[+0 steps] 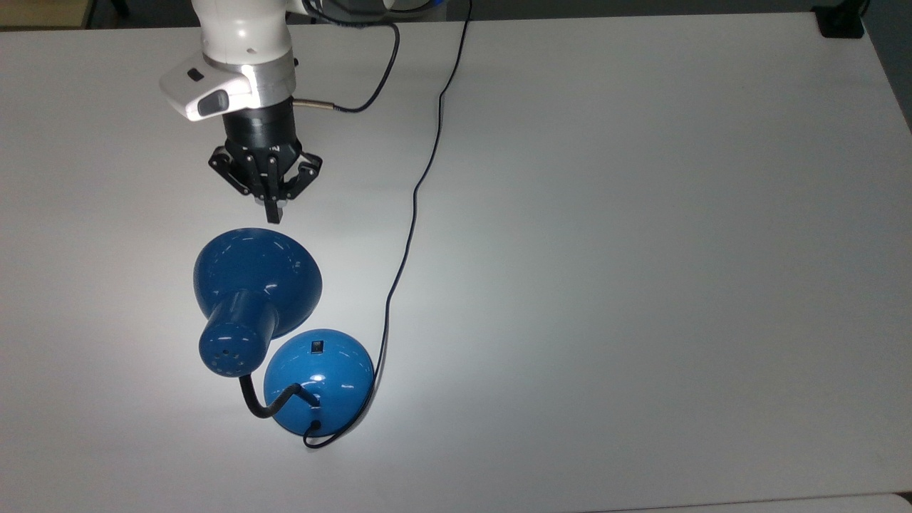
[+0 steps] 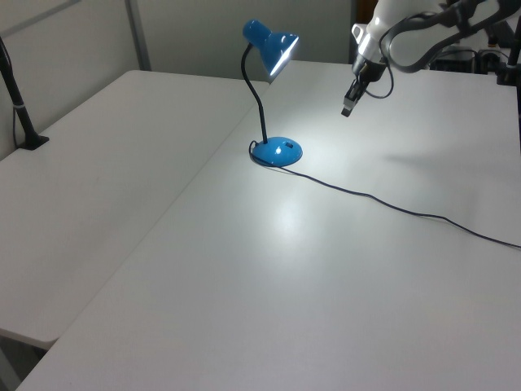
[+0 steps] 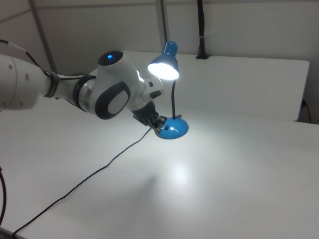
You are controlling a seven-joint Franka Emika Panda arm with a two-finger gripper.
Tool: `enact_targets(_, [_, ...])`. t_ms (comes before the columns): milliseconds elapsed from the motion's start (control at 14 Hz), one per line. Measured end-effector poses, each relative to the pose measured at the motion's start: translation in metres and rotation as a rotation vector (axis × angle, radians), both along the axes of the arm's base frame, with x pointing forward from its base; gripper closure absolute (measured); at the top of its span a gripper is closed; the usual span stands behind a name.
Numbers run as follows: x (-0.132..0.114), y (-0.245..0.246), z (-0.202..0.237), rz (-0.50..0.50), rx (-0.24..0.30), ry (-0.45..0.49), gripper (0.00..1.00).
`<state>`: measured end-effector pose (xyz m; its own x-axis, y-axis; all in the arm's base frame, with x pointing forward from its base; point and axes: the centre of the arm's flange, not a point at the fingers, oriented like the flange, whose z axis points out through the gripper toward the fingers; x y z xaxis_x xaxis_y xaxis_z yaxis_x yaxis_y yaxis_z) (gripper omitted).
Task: Turn off the lamp
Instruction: 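Move the gripper down toward the switch on the lamp's round base, then press the switch on the lamp base with the gripper fingers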
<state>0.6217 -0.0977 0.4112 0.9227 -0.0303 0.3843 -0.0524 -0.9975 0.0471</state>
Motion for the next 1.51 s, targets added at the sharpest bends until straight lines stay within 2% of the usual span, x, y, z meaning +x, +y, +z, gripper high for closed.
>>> enact_targets(143, [0.024, 0.004, -0.015, 0.005, -0.010, -0.019, 0.99])
enact_targets(287, [0.049, 0.016, -0.023, -0.001, 0.023, -0.049, 0.99])
enact_targets(502, [0.071, 0.025, -0.047, 0.002, 0.011, -0.109, 0.99])
enact_targets(645, [0.084, 0.033, -0.064, 0.016, 0.005, -0.112, 0.99])
enact_targets(1075, [0.101, 0.045, -0.089, 0.038, 0.003, -0.101, 0.99])
enact_targets(1505, [0.105, 0.057, -0.092, 0.054, 0.004, -0.102, 0.99])
